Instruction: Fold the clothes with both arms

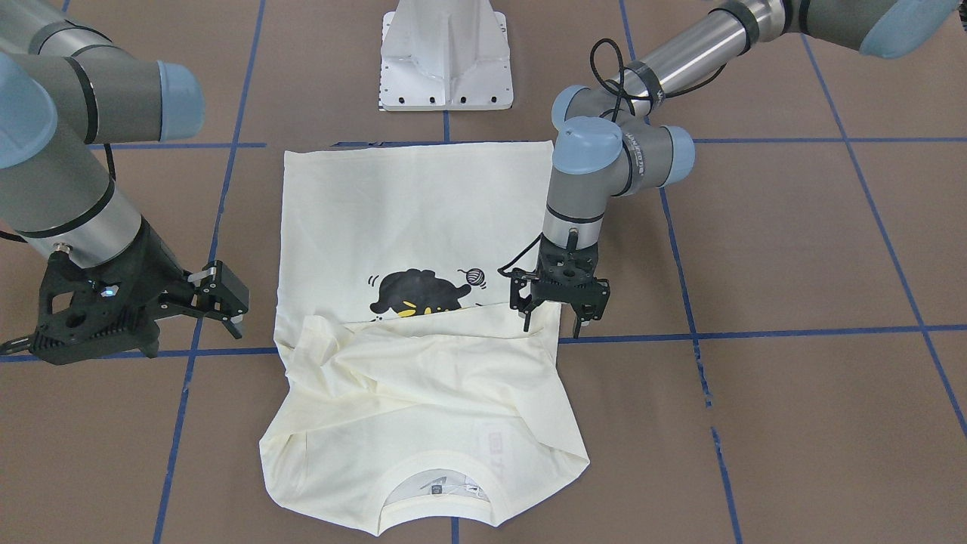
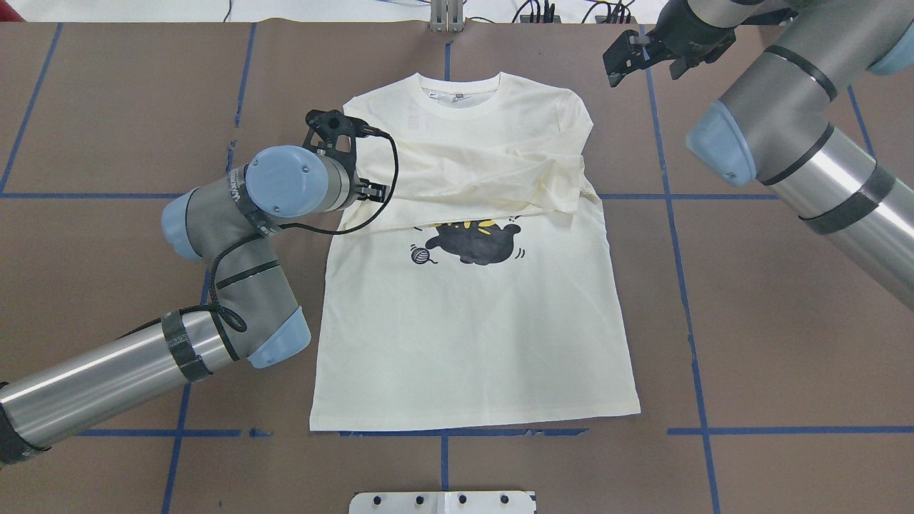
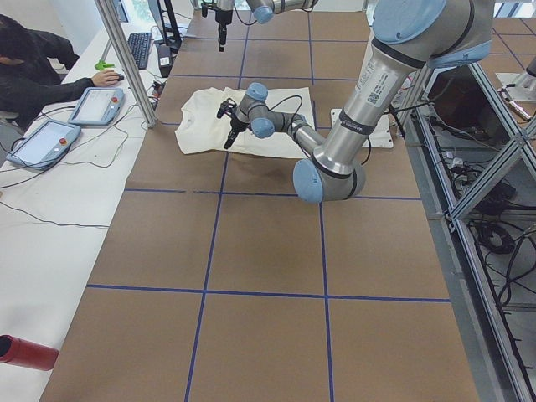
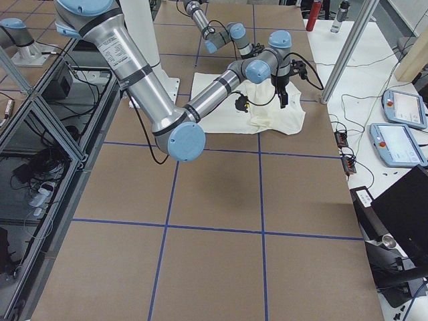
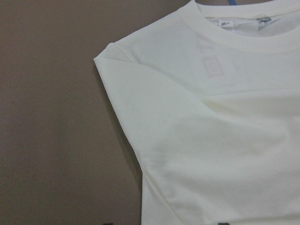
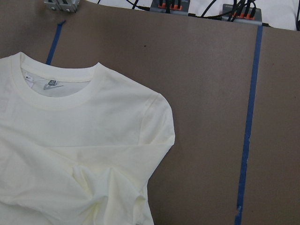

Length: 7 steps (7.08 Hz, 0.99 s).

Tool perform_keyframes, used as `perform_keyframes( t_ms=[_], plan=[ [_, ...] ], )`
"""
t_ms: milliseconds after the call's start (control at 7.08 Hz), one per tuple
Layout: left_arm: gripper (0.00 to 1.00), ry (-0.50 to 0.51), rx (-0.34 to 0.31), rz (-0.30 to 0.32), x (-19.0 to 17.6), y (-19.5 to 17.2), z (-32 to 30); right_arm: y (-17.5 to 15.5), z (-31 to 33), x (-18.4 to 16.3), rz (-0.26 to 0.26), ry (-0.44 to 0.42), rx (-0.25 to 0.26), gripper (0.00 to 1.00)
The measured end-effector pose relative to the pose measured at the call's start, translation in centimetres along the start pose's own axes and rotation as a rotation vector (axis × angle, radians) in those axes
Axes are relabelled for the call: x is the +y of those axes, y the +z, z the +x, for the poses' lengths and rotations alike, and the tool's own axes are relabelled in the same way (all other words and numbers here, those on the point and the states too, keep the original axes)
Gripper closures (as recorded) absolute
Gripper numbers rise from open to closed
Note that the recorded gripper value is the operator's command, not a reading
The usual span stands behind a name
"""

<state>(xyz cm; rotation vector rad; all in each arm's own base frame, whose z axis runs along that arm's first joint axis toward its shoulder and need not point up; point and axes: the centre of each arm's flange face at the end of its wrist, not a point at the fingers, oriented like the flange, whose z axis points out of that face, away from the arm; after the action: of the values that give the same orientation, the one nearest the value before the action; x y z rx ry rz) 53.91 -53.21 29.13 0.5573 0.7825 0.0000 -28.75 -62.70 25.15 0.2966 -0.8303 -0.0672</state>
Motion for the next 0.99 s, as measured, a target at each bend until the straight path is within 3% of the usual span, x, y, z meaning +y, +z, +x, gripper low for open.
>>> perform_keyframes(
  t_ms=[565,706,848,989],
  plan=[
    [0.29,0.046,-0.032,0.017,0.6,0.9,0.1,0.0,0.2,0.3,0.001,0.001,0.001,0.0],
    [0.39,0.051,-0.035,0.014,1.0,1.2,0.3,0.0,0.3,0.3,0.0,0.002,0.002,0.0],
    [0.65,0.057,-0.036,0.013,1.5,1.3,0.6,0.0,0.4,0.4,-0.001,0.003,0.003,0.0],
    [0.82,0.059,-0.036,0.012,1.7,1.4,0.9,0.0,0.4,0.5,0.0,0.002,0.002,0.0]
  ],
)
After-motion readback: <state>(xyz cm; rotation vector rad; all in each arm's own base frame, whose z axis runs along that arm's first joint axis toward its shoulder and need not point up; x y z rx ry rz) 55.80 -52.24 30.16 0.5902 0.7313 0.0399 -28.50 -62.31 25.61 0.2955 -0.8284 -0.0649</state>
